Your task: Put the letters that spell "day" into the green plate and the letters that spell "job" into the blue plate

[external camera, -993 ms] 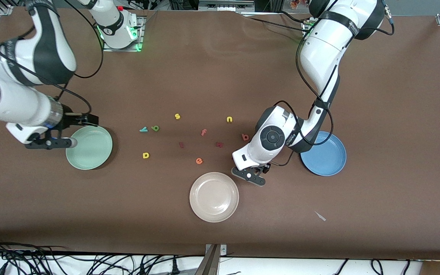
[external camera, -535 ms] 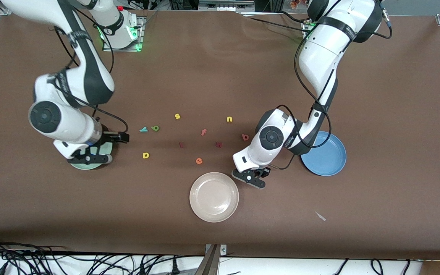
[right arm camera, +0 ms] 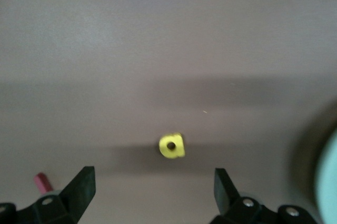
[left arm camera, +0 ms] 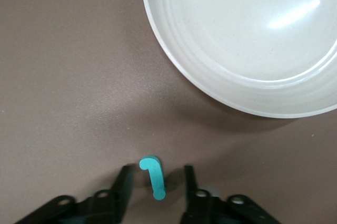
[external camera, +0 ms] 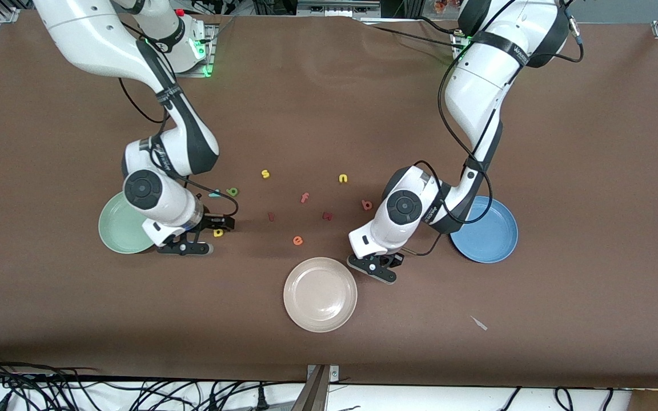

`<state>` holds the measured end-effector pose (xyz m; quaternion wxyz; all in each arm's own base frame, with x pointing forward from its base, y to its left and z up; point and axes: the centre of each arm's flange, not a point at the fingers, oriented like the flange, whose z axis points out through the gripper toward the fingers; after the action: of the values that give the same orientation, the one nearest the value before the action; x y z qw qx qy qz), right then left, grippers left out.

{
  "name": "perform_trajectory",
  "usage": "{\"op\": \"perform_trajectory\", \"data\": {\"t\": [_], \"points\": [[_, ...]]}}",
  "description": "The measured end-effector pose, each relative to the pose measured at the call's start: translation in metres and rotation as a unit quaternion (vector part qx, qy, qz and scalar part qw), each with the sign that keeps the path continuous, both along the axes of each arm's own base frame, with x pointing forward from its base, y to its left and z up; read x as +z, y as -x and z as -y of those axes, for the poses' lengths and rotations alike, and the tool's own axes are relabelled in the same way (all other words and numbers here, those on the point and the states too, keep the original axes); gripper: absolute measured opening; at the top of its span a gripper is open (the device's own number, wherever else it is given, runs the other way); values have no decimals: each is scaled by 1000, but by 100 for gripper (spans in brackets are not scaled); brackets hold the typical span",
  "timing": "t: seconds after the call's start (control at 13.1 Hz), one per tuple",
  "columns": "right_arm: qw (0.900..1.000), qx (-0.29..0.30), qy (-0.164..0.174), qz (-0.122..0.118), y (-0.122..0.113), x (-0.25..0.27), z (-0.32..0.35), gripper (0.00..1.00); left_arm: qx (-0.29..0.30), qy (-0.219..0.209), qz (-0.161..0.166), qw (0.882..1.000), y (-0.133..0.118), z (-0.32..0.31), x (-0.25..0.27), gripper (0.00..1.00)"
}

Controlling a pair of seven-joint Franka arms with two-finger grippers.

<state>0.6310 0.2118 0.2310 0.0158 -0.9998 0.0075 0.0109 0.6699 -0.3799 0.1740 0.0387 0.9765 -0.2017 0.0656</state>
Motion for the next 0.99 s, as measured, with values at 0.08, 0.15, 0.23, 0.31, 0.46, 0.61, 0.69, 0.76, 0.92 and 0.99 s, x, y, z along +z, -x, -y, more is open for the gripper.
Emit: {"op": "perform_trajectory", "data": {"t": [0.08, 0.15, 0.23, 0.31, 0.46, 0.61, 0.69, 0.76, 0.92, 0.99], "points": [[1000, 0, -1, 2, 2, -7, 0, 100, 0, 0, 1, 1000, 0, 0, 0, 30], [1000, -1, 0, 1, 2, -11, 2, 100, -1, 0, 2, 1000, 0, 0, 0, 17], [1000, -2, 1, -1, 2, -14, 4, 100, -1, 0, 3, 1000, -1, 0, 1, 10], [1000, -3, 2, -1, 3, -17, 6, 100, -1, 0, 4, 1000, -1, 0, 2, 11], [1000, -3, 4, -4, 4, -25, 7, 100, -1, -7, 3, 1000, -4, -4, 7, 11], [1000, 0, 6, -6, 4, -35, 8, 100, -3, -38, -14, 999, -10, -18, 29, 11], [1000, 3, 9, -5, 4, -38, 8, 100, -3, -50, -22, 998, -14, -28, 47, 11], [1000, 5, 12, -5, 4, -41, 9, 99, -4, -60, -31, 998, -19, -43, 68, 11], [1000, 7, 14, -4, 4, -44, 10, 96, -8, -74, -49, 996, -30, -83, 100, 11], [1000, 6, 14, -3, 4, -43, 11, 96, -12, -81, -62, 995, -35, -107, 109, 11]]}}
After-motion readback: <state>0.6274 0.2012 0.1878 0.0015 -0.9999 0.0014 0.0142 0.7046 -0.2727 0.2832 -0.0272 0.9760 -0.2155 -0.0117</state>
